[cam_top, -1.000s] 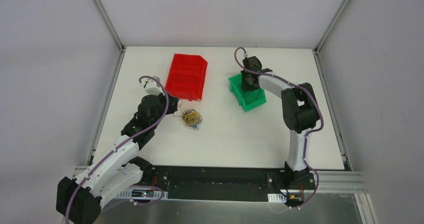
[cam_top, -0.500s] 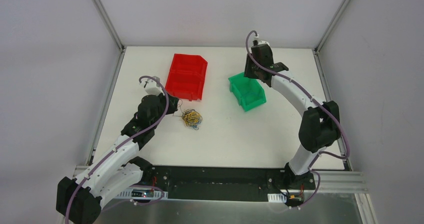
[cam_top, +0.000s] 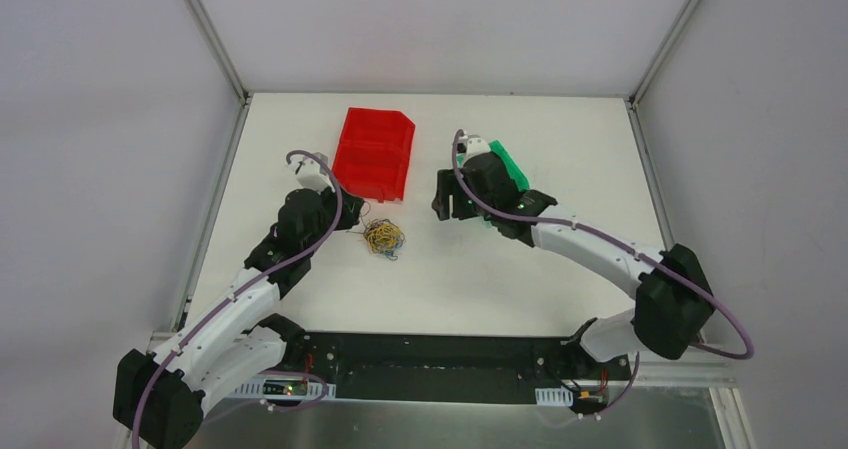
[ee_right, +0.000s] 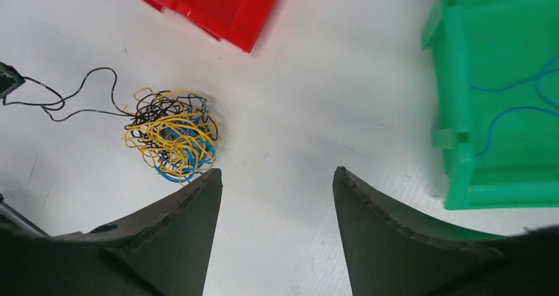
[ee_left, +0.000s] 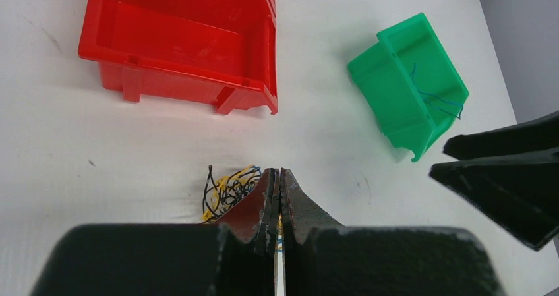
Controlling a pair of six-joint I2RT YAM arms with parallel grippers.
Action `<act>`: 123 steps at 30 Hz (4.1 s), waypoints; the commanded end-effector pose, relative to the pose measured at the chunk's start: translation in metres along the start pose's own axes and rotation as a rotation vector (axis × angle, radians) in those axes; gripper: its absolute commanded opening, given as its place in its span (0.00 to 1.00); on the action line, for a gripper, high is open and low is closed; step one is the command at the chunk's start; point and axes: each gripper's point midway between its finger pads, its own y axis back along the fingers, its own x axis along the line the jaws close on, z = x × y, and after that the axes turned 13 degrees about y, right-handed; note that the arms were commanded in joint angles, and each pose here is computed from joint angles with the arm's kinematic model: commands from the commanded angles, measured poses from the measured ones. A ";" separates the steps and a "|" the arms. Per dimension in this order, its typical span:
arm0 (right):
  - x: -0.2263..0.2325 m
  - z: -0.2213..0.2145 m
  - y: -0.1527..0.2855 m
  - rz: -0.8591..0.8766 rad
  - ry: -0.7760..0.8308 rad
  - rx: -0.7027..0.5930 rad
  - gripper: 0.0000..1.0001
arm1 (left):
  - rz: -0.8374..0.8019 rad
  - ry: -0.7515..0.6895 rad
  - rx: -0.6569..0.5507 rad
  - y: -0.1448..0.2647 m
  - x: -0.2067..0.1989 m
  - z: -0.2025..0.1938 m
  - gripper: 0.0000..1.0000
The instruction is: Untangle the cables
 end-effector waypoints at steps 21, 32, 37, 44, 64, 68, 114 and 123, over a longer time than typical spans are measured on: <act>0.134 -0.014 -0.081 0.289 0.312 -0.026 0.56 | -0.072 0.000 -0.062 0.007 -0.013 0.015 0.00; 0.149 -0.028 -0.100 0.341 0.349 0.033 0.42 | -0.029 0.002 -0.094 0.009 -0.005 0.020 0.00; 0.152 -0.033 -0.093 0.374 0.354 0.044 0.43 | -0.006 -0.003 -0.098 0.007 -0.001 0.021 0.00; 0.146 -0.035 -0.085 0.367 0.358 0.044 0.50 | 0.003 -0.008 -0.099 0.007 0.001 0.021 0.00; 0.112 -0.014 -0.041 0.230 0.273 -0.040 0.00 | 0.002 -0.011 -0.088 0.008 0.002 0.018 0.00; 0.090 0.004 -0.020 0.120 0.190 -0.107 0.00 | -0.011 -0.016 -0.083 0.008 -0.002 0.019 0.00; -0.246 -0.059 0.281 -1.027 -0.997 -0.849 0.00 | 0.734 0.273 -0.553 0.071 0.153 0.058 0.00; -0.173 0.013 0.216 -0.415 -0.694 -0.725 0.00 | 0.284 0.032 -0.095 0.014 0.051 0.035 0.49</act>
